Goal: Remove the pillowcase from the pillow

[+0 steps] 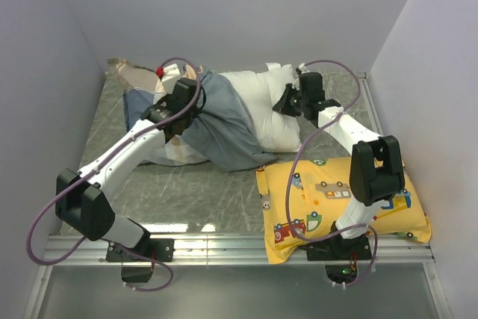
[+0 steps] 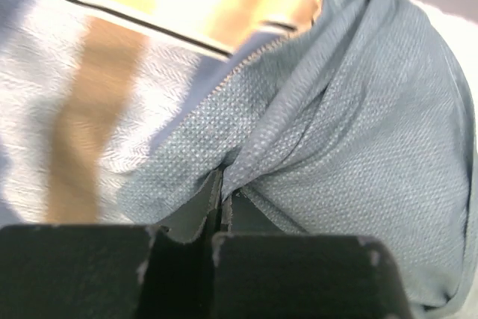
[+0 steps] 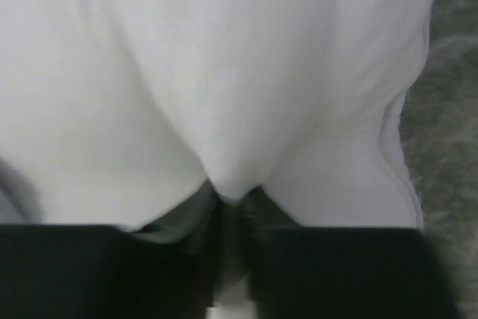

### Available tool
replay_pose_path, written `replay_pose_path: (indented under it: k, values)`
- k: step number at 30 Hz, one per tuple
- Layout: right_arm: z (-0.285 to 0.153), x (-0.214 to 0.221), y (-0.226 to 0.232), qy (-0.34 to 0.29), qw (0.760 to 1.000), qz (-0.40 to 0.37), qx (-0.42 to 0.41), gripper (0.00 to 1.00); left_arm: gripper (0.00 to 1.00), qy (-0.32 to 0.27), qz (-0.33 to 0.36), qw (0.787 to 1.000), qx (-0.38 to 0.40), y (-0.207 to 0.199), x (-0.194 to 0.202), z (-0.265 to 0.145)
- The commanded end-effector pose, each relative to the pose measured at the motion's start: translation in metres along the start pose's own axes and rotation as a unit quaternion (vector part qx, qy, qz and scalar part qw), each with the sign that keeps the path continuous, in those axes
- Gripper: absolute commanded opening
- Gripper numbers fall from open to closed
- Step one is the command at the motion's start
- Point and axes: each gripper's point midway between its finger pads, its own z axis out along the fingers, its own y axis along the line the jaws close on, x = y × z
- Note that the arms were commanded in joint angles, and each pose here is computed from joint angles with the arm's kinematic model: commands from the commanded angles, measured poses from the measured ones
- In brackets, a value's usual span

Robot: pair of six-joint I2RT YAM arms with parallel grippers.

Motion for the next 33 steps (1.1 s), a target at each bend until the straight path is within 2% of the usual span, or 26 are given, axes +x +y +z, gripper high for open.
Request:
replay_pose_path:
  k: [1, 3, 4, 5, 6, 8, 9, 12, 14, 17, 20, 21, 22, 23, 24, 27, 28, 30, 33]
  values:
    - [0.011, 0.004, 0.001, 0.020, 0.999, 0.035, -0.027, 0.00, 0.00, -0.027, -0.012, 0.999, -0.013, 0.026, -0.039, -0.006]
    - [0.009, -0.001, -0.012, 0.009, 0.999, 0.053, -0.007, 0.00, 0.00, -0.021, -0.037, 0.999, -0.019, 0.043, -0.053, -0.006]
    - [0.002, -0.013, -0.025, -0.012, 0.998, 0.063, 0.009, 0.00, 0.00, -0.031, -0.072, 0.996, -0.040, 0.071, -0.074, 0.001]
    - [-0.002, -0.015, -0.033, -0.017, 0.997, 0.077, 0.019, 0.00, 0.00, -0.030, -0.097, 0.995, -0.014, 0.076, -0.087, -0.005]
    - [-0.007, -0.022, -0.040, -0.028, 0.996, 0.084, 0.026, 0.00, 0.00, -0.049, -0.132, 0.989, -0.045, 0.114, -0.109, -0.001]
    - [-0.023, -0.040, -0.058, -0.059, 0.992, 0.104, 0.043, 0.00, 0.00, -0.069, -0.174, 0.981, -0.042, 0.142, -0.137, -0.010]
    - [-0.029, -0.045, -0.062, -0.068, 0.991, 0.109, 0.047, 0.00, 0.00, -0.085, -0.205, 0.972, -0.074, 0.181, -0.154, -0.012]
    - [-0.048, -0.060, -0.071, -0.098, 0.987, 0.115, 0.057, 0.00, 0.00, -0.106, -0.247, 0.960, -0.079, 0.216, -0.177, -0.020]
    - [-0.054, -0.066, -0.069, -0.106, 0.987, 0.107, 0.060, 0.00, 0.00, -0.101, -0.247, 0.961, -0.076, 0.217, -0.178, -0.014]
    - [-0.054, -0.068, -0.064, -0.102, 0.989, 0.094, 0.058, 0.00, 0.00, -0.074, -0.238, 0.969, -0.001, 0.183, -0.166, -0.001]
    - [-0.055, -0.067, -0.048, -0.095, 0.992, 0.054, 0.061, 0.02, 0.00, -0.046, -0.190, 0.980, 0.022, 0.141, -0.143, 0.008]
    - [-0.055, -0.065, -0.040, -0.101, 0.992, 0.036, 0.071, 0.09, 0.00, -0.036, -0.173, 0.984, 0.037, 0.121, -0.134, 0.008]
    - [-0.063, -0.068, -0.030, -0.111, 0.991, 0.020, 0.074, 0.29, 0.00, -0.034, -0.164, 0.985, 0.040, 0.114, -0.130, 0.009]
    - [-0.067, -0.068, -0.025, -0.115, 0.990, 0.002, 0.081, 0.39, 0.00, -0.032, -0.160, 0.986, 0.041, 0.110, -0.127, 0.011]
    - [-0.068, -0.063, -0.011, -0.115, 0.990, -0.018, 0.079, 0.56, 0.00, -0.028, -0.156, 0.986, 0.047, 0.102, -0.125, 0.010]
    - [-0.086, -0.067, 0.007, -0.142, 0.982, -0.064, 0.105, 0.71, 0.01, -0.027, -0.145, 0.988, 0.052, 0.092, -0.124, 0.007]
    - [-0.096, -0.069, 0.020, -0.159, 0.979, -0.079, 0.105, 0.73, 0.00, -0.029, -0.142, 0.988, 0.049, 0.092, -0.125, 0.007]
    - [-0.109, -0.066, 0.042, -0.173, 0.976, -0.105, 0.082, 0.79, 0.00, -0.032, -0.138, 0.988, 0.056, 0.087, -0.128, 0.003]
    - [-0.104, -0.048, 0.079, -0.158, 0.977, -0.140, 0.019, 0.83, 0.01, -0.026, -0.129, 0.987, 0.090, 0.069, -0.132, -0.002]
